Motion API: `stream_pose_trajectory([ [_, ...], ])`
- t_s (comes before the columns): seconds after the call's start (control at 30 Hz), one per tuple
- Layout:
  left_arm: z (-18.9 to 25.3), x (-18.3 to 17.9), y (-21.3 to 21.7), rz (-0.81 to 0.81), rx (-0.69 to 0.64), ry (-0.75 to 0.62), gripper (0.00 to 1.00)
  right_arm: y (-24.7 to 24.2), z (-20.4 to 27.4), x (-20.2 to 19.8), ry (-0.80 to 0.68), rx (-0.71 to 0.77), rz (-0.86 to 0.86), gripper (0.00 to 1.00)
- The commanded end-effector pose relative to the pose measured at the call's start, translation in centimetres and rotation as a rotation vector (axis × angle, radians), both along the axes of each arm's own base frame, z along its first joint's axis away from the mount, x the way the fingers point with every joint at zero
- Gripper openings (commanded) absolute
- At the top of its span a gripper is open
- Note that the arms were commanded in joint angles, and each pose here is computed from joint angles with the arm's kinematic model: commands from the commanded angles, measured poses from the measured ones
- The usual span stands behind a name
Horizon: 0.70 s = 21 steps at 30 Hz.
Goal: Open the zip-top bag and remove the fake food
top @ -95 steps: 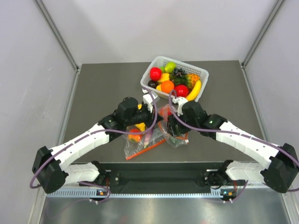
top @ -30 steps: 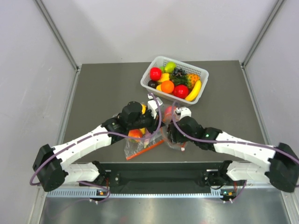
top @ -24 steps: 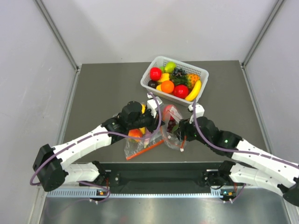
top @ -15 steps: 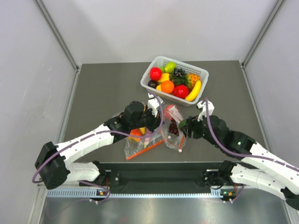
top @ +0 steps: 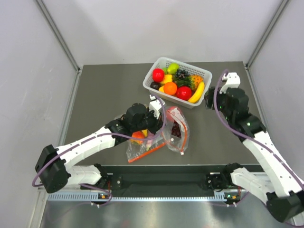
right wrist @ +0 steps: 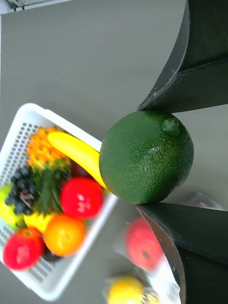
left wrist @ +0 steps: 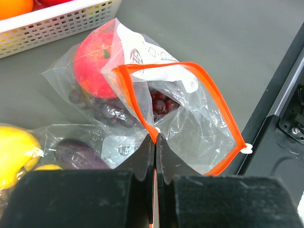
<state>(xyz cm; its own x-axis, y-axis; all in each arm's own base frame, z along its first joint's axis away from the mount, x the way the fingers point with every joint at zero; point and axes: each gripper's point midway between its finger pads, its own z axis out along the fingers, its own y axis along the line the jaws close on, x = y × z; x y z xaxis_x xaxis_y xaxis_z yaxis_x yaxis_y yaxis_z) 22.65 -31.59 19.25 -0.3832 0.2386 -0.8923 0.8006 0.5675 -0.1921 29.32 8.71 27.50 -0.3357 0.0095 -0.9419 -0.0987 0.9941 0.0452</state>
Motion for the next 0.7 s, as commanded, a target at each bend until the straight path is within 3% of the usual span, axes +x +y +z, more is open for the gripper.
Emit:
stream_pose_trajectory([
  [0.0, 2.5, 0.0, 0.1, 0.006, -0.049, -0.042, 0.0, 0.8, 2.9, 5.3, -0.101, 0.033, 0.1, 0.3],
  [0.17, 2.4, 0.1, 0.9, 0.026, -0.023, -0.057, 0.0, 0.7, 3.5, 11.8, -0.111, 0.051, 0.116, 0.28],
  [0.3, 1.8, 0.2, 1.2, 0.037, -0.007, -0.056, 0.0, 1.5, 1.0, 16.9, -0.046, 0.051, 0.134, 0.27],
  [0.5, 0.9, 0.3, 0.7, 0.026, 0.008, -0.036, 0.0, 3.3, -2.7, 21.6, 0.027, 0.061, 0.18, 0.28],
  [0.67, 0.5, 0.3, 0.3, 0.018, 0.008, -0.023, 0.0, 4.5, -5.9, 23.1, 0.081, 0.087, 0.215, 0.31],
])
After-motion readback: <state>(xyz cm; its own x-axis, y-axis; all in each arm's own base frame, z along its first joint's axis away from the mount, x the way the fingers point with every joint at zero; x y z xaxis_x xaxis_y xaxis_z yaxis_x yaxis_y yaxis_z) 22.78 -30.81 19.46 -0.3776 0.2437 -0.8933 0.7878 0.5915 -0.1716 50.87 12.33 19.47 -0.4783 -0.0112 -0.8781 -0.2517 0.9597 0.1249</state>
